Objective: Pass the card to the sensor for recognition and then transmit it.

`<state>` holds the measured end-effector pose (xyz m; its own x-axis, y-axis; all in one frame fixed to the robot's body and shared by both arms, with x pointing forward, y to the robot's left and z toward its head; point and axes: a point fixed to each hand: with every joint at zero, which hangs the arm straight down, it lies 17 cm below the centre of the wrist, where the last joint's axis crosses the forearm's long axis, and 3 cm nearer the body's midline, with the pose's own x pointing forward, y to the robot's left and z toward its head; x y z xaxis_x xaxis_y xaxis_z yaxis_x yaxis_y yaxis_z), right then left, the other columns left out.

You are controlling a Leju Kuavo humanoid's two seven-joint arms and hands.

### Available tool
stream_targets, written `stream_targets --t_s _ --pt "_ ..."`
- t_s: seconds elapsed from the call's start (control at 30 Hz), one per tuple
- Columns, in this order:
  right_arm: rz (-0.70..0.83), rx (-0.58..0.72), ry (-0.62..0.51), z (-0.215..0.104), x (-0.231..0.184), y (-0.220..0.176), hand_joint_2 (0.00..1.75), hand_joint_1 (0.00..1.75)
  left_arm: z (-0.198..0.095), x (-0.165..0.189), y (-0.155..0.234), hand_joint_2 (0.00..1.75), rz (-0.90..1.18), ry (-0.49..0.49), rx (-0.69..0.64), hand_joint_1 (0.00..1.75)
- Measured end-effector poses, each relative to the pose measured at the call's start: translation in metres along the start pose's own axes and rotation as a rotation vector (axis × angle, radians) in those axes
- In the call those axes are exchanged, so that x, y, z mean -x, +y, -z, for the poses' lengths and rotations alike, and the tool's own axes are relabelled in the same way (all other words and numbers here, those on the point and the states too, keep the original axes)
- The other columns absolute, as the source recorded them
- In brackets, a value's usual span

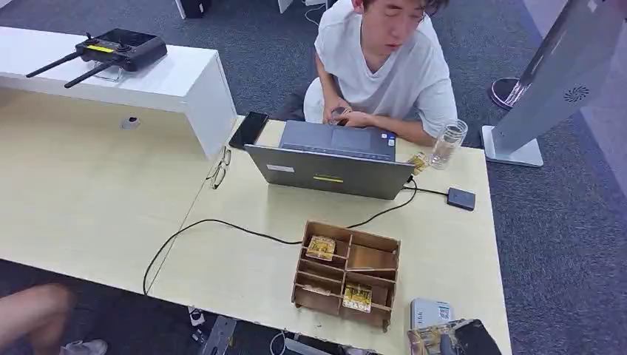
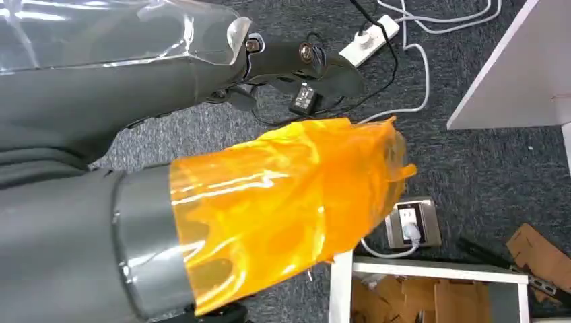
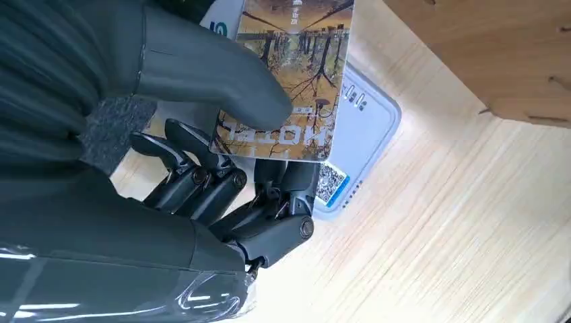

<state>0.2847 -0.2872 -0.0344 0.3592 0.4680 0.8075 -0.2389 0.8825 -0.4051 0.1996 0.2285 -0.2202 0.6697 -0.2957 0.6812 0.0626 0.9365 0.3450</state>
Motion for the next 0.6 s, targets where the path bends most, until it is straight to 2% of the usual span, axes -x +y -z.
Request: stream_targets --t_s 0.3,0.6 --pt "0.007 0.078 -0.009 0.002 -0.002 -0.019 1.75 1.75 -0.001 0.001 0.000 0.00 -0.003 0.002 -0.002 0.00" --pt "-0.051 0.132 -0.005 0.008 -0.009 -0.026 1.75 1.75 -0.001 0.000 -0.002 0.00 -0.008 0.004 0.002 0.00"
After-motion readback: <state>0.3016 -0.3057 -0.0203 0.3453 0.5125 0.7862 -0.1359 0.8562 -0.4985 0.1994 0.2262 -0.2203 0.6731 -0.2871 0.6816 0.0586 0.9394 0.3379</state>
